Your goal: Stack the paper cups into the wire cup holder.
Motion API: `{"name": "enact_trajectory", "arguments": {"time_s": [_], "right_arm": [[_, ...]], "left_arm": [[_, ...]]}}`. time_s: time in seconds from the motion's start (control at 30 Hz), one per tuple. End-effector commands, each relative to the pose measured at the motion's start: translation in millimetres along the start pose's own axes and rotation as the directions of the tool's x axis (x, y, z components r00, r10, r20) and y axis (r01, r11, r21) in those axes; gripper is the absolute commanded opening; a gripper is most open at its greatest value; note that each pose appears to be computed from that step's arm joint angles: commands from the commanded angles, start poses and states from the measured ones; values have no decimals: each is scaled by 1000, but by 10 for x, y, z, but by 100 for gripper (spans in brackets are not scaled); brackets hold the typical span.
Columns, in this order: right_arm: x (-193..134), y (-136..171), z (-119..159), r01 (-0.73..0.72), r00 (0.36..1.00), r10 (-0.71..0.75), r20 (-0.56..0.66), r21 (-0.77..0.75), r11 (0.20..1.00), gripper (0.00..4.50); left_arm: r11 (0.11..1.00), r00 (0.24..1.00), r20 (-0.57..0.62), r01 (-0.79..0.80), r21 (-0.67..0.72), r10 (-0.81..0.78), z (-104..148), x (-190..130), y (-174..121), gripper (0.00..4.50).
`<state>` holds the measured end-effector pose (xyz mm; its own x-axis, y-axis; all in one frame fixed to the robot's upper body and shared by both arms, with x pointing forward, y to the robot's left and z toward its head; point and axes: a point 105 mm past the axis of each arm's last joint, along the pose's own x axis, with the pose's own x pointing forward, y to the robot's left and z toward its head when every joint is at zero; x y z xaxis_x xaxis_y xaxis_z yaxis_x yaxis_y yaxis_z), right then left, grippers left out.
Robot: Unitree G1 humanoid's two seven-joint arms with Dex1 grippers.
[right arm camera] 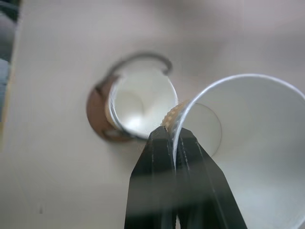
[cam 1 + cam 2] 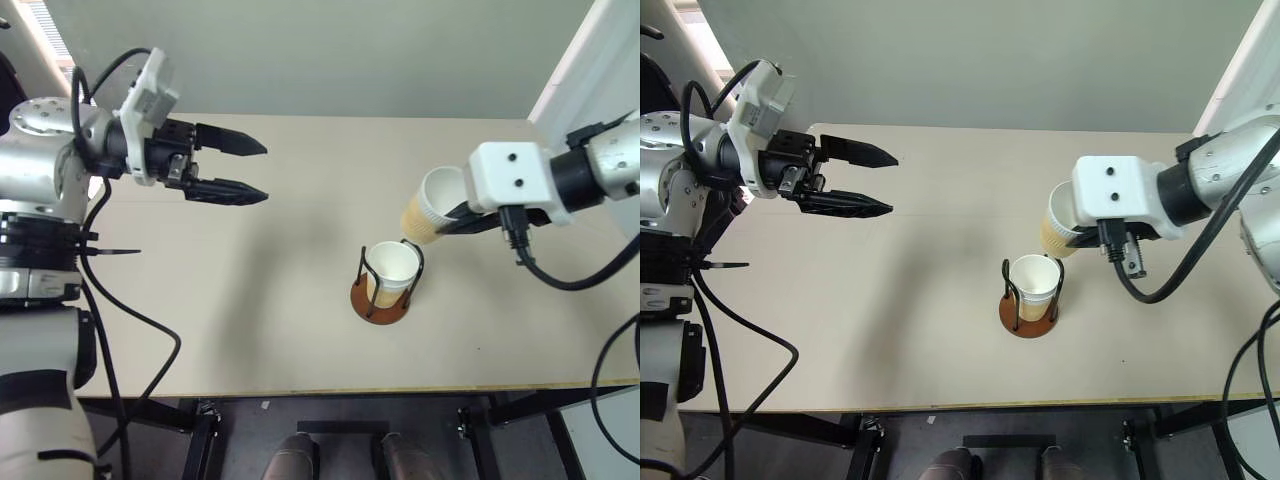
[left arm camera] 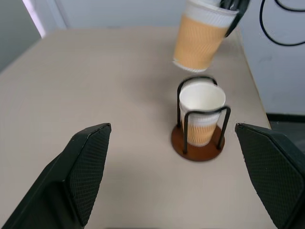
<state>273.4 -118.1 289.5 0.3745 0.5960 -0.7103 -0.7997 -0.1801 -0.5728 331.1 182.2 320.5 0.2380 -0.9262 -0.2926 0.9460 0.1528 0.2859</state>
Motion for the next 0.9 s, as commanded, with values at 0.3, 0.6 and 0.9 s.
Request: {"name": "enact_trajectory", "arguments": {"time_s": [0.3, 0.6, 0.9], "right_arm": [[167, -4, 186, -43, 998, 47, 35, -93, 995, 4], [315, 43, 85, -111, 994, 111, -3, -111, 988, 4], [473, 63, -21, -148, 988, 140, -60, -145, 978, 4]], "left_arm": [[991, 996, -86, 50, 126, -39, 189, -40, -53, 450], [981, 992, -105, 88, 171, -71, 241, 26, -95, 450], [978, 991, -109, 97, 184, -78, 250, 51, -96, 450]]}}
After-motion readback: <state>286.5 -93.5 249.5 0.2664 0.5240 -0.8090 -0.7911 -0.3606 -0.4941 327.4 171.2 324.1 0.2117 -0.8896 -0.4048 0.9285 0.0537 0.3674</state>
